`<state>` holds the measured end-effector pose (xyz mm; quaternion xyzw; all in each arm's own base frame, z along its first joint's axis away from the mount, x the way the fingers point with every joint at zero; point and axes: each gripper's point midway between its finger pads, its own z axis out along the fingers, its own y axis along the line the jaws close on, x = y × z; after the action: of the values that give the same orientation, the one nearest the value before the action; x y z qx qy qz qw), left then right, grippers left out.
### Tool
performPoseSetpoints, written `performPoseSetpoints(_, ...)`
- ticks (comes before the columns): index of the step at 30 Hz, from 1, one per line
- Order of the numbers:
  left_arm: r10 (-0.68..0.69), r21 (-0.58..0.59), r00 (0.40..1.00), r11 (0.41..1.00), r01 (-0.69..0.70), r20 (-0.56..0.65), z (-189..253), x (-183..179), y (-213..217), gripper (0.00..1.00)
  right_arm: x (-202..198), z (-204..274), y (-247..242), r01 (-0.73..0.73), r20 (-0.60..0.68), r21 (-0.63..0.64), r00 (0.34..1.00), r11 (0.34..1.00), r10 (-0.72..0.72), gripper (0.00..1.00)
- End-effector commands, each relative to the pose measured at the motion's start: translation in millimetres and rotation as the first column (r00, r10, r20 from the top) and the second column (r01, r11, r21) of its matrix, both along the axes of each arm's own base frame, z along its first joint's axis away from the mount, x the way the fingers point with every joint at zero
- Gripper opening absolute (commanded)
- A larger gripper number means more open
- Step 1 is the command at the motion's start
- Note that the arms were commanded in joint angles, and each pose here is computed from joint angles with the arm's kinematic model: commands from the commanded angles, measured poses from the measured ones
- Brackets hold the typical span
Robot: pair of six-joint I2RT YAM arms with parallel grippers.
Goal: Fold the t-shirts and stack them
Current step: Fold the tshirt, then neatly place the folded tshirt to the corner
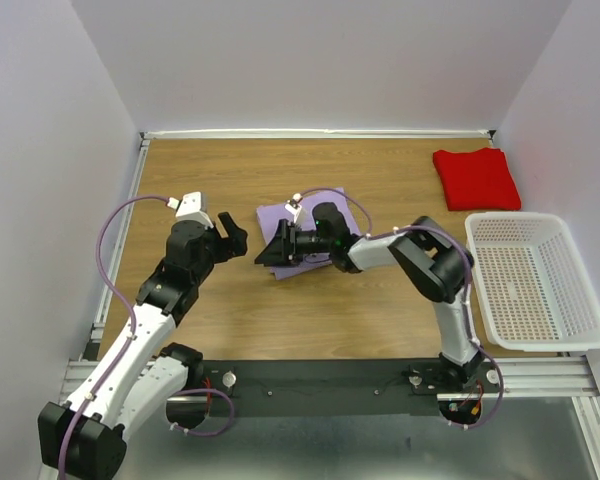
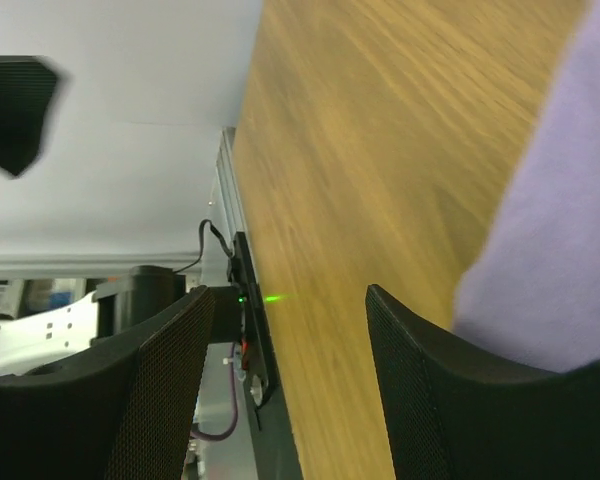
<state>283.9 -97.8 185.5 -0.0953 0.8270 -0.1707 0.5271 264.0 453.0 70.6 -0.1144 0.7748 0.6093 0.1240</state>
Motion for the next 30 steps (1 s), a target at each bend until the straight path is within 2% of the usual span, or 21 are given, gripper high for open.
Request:
performPoseSetpoints(1,-0.022,0.000,1.000,1.000,0.022,0.013,-2.7,3.3,-3.6,0.88,16.9,52.7,-20.1,0.054,0.172,-0.012,0.984,0.998,-0.051,0.70)
performPoseSetpoints(2,-0.022,0.000,1.000,1.000,0.022,0.011,-2.8,3.7,-3.7,0.88,25.2,68.2,-30.9,0.080,0.208,-0.008,0.975,0.997,-0.076,0.70)
performPoseSetpoints(5,-0.038,0.001,0.999,0.999,0.038,0.004,-3.1,5.1,-6.9,0.88,42.8,53.5,-70.6,0.152,0.233,-0.126,0.965,0.980,-0.119,0.70)
performPoseSetpoints(6,-0.043,0.000,0.999,0.999,0.043,-0.004,-4.9,6.4,-8.5,0.88,50.6,55.3,-85.9,0.188,0.290,-0.163,0.947,0.968,-0.135,0.70)
performPoseSetpoints(7,-0.046,0.000,0.999,0.999,0.046,-0.010,-6.8,6.9,-9.3,0.88,57.6,44.1,-107.3,0.226,0.276,-0.213,0.947,0.951,-0.163,0.70)
performPoseSetpoints(9,-0.053,0.003,0.998,0.999,0.053,-0.024,-11.2,9.2,-11.5,0.88,62.8,48.8,-131.0,0.265,0.291,-0.218,0.936,0.939,-0.196,0.69)
performPoseSetpoints(12,-0.078,-0.012,0.996,0.997,0.078,-0.043,-17.6,11.7,-18.4,0.88,59.9,23.0,-174.2,0.293,0.216,-0.254,0.946,0.922,-0.241,0.67)
performPoseSetpoints(21,-0.140,0.017,0.986,0.990,0.142,-0.096,-35.5,22.0,-30.7,0.86,35.8,-52.6,-212.8,0.278,0.138,-0.397,0.960,0.875,-0.243,0.66)
performPoseSetpoints(25,-0.191,0.011,0.976,0.981,0.193,-0.105,-36.1,24.6,-43.3,0.85,32.8,-42.1,-213.1,0.270,0.153,-0.386,0.962,0.882,-0.227,0.66)
performPoseSetpoints(26,-0.199,0.013,0.973,0.979,0.202,-0.117,-39.4,25.3,-46.9,0.84,36.3,-27.8,-213.2,0.287,0.194,-0.373,0.954,0.882,-0.228,0.66)
performPoseSetpoints(29,-0.217,0.008,0.970,0.976,0.219,-0.112,-35.1,29.7,-56.3,0.83,48.0,-12.7,-226.3,0.369,0.249,-0.423,0.925,0.828,-0.285,0.67)
performPoseSetpoints(30,-0.237,0.010,0.965,0.971,0.239,-0.114,-35.2,30.4,-64.1,0.81,58.3,-5.4,-237.2,0.432,0.310,-0.454,0.897,0.780,-0.316,0.68)
